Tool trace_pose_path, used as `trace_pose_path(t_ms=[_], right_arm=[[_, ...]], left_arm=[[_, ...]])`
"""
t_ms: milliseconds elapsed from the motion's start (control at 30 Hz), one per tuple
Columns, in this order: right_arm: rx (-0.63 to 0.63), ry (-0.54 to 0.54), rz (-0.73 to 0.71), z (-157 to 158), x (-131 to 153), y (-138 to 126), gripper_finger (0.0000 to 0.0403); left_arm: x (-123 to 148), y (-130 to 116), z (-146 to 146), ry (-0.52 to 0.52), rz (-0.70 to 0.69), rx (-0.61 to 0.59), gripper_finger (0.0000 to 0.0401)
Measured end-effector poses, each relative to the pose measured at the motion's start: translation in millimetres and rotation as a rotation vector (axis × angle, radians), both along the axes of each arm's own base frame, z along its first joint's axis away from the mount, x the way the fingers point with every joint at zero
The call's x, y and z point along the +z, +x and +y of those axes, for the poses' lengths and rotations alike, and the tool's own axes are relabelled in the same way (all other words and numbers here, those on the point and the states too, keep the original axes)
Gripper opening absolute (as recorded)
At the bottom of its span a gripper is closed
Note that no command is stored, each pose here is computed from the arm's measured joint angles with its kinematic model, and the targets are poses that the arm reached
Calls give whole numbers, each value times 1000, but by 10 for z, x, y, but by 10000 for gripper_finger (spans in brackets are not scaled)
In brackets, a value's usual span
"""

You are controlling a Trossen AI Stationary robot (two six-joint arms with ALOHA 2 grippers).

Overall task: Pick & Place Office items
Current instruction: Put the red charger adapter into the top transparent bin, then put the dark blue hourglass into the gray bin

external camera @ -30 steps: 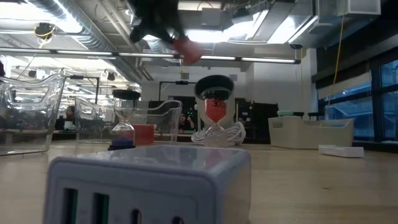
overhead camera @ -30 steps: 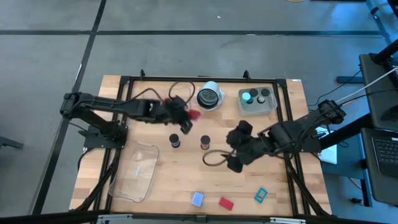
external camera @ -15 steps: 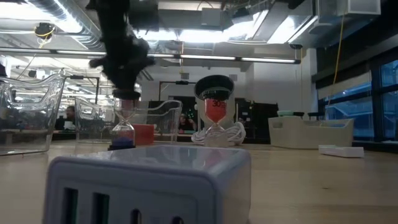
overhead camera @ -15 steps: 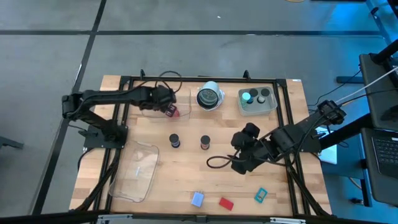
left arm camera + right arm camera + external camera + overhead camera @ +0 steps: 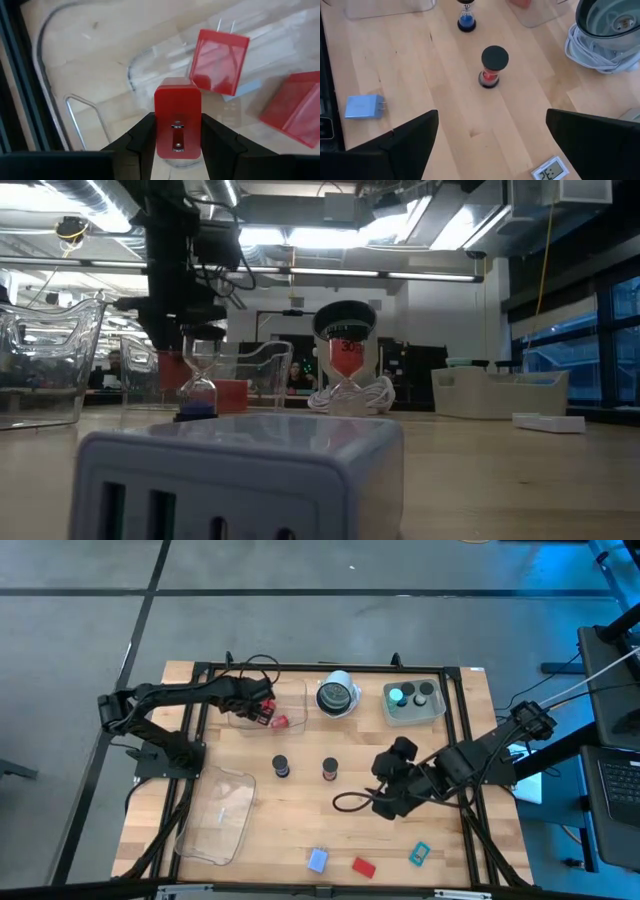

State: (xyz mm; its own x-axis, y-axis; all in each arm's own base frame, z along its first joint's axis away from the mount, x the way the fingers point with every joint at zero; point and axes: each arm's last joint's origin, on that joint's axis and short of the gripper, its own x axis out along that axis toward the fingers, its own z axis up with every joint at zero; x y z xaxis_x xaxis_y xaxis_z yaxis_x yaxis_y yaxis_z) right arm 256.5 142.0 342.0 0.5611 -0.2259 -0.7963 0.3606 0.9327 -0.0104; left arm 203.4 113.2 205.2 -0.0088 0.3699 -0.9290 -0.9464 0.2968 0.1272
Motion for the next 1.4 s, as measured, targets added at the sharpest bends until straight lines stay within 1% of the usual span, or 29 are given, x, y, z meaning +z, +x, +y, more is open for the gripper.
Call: trace_pose_path(t_ms=[67,167,533,667,867,1067,1200,1333,1400], right_arm=[[4,-2,1,0,0,0,372],[3,-3,1,0,0,0,372],[4,-2,1,0,1,0,372],[4,-2,1,0,1,0,372],[4,-3,1,0,1,0,372],[4,-3,1,0,1,0,372],[4,-2,1,0,1,0,372],[7,3,5,2,0,-1,372],[15,31,20,9,-4,-4,372]], left_arm=[[-42,-20,7,-24,-8,5,125],[-79,-34,12,-32,-16,8,125],[-91,-16,25,-5,-32,9,126],[-90,-10,29,-1,-23,-30,126],[-91,-10,27,-2,-23,-33,127],[-95,-5,20,-29,-35,-40,156],[-95,-5,20,-28,-35,-39,173],[-76,-12,18,-25,-17,-74,177],[11,-13,17,-23,-15,-87,175]])
